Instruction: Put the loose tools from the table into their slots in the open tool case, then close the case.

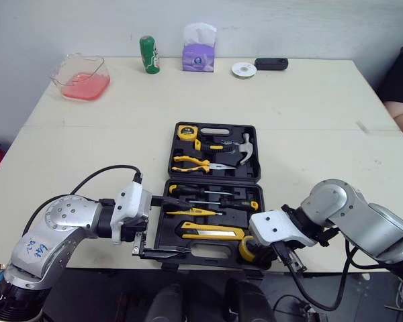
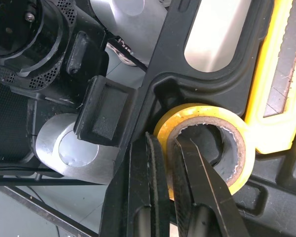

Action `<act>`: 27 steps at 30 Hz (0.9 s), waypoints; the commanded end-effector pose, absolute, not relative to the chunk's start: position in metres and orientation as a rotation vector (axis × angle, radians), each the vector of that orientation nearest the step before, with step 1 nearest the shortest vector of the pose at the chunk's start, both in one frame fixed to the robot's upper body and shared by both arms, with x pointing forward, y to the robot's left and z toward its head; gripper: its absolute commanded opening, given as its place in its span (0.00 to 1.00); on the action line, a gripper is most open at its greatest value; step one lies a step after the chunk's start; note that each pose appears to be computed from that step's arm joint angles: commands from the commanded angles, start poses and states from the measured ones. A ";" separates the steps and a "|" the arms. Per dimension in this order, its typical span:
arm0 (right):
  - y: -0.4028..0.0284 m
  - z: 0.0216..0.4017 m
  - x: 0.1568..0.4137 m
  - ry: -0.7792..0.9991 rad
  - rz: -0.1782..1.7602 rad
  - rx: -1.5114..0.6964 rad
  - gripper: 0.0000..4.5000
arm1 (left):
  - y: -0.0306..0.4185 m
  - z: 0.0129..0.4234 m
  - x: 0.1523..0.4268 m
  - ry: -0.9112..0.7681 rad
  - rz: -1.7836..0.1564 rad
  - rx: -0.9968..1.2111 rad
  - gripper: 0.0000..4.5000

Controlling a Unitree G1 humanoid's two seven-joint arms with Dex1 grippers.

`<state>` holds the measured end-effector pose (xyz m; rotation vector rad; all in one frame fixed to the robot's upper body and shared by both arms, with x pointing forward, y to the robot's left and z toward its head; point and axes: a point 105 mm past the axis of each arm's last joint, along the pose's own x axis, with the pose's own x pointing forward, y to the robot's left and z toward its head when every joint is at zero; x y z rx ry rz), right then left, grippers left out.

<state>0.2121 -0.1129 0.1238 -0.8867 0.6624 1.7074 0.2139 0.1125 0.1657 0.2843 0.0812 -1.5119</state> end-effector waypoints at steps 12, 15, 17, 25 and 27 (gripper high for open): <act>-0.117 0.128 0.212 0.651 1.732 -0.892 0.86 | 0.115 0.169 0.217 0.038 -1.472 0.290 1.00; -0.122 0.137 0.208 0.656 1.757 -0.907 0.99 | 0.116 0.168 0.217 0.042 -1.469 0.289 1.00; -0.125 0.143 0.206 0.665 1.768 -0.903 0.99 | 0.116 0.168 0.217 0.041 -1.469 0.288 1.00; -0.132 0.164 0.201 0.684 1.779 -0.792 0.99 | 0.117 0.167 0.222 0.031 -1.466 0.294 1.00; -0.135 0.166 0.205 0.675 1.754 -0.771 0.99 | 0.117 0.168 0.223 0.026 -1.463 0.298 1.00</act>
